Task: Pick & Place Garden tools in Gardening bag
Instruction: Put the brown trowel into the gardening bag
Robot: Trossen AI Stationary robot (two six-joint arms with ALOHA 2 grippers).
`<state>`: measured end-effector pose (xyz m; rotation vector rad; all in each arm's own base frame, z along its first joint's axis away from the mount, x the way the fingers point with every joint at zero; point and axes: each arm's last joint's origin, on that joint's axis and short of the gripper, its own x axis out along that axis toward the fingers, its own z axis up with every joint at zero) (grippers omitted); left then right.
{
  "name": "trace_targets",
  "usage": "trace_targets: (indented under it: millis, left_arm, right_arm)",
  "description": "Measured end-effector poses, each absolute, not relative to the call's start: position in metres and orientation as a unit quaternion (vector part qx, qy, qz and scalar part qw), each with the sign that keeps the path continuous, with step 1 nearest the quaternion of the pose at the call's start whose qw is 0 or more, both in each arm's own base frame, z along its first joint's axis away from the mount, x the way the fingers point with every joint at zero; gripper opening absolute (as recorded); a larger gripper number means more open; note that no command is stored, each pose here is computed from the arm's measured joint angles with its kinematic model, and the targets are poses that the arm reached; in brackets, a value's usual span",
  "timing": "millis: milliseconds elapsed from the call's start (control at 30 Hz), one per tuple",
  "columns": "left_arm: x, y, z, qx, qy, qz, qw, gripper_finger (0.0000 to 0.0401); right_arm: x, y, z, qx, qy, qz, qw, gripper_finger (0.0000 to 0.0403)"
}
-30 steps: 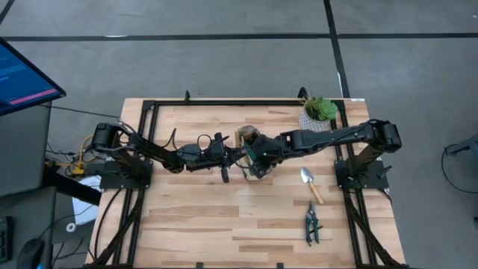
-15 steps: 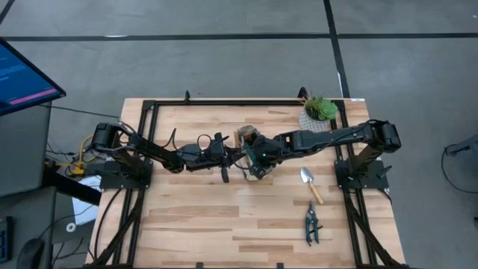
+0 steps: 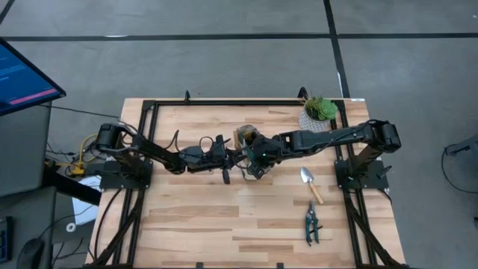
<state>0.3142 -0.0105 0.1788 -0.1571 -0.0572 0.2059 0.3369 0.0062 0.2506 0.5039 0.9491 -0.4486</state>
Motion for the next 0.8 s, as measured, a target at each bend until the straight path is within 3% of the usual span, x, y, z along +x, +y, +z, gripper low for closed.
trace_targets:
  millis: [200, 500, 800]
  left_arm:
    - [0.318, -0.012, 0.168, -0.083, -0.044, 0.117, 0.989, 0.0010]
    - [0.313, -0.012, 0.187, -0.042, -0.067, 0.127, 0.989, 0.0010]
    - [0.316, -0.012, 0.174, -0.050, -0.038, 0.127, 0.990, 0.0010]
  right_arm:
    - [0.337, 0.007, 0.250, 0.243, 0.453, -0.203, 0.833, 0.0000]
    - [0.337, 0.007, 0.250, 0.241, 0.454, -0.200, 0.834, 0.0000]
    - [0.337, 0.007, 0.250, 0.239, 0.455, -0.199, 0.834, 0.0000]
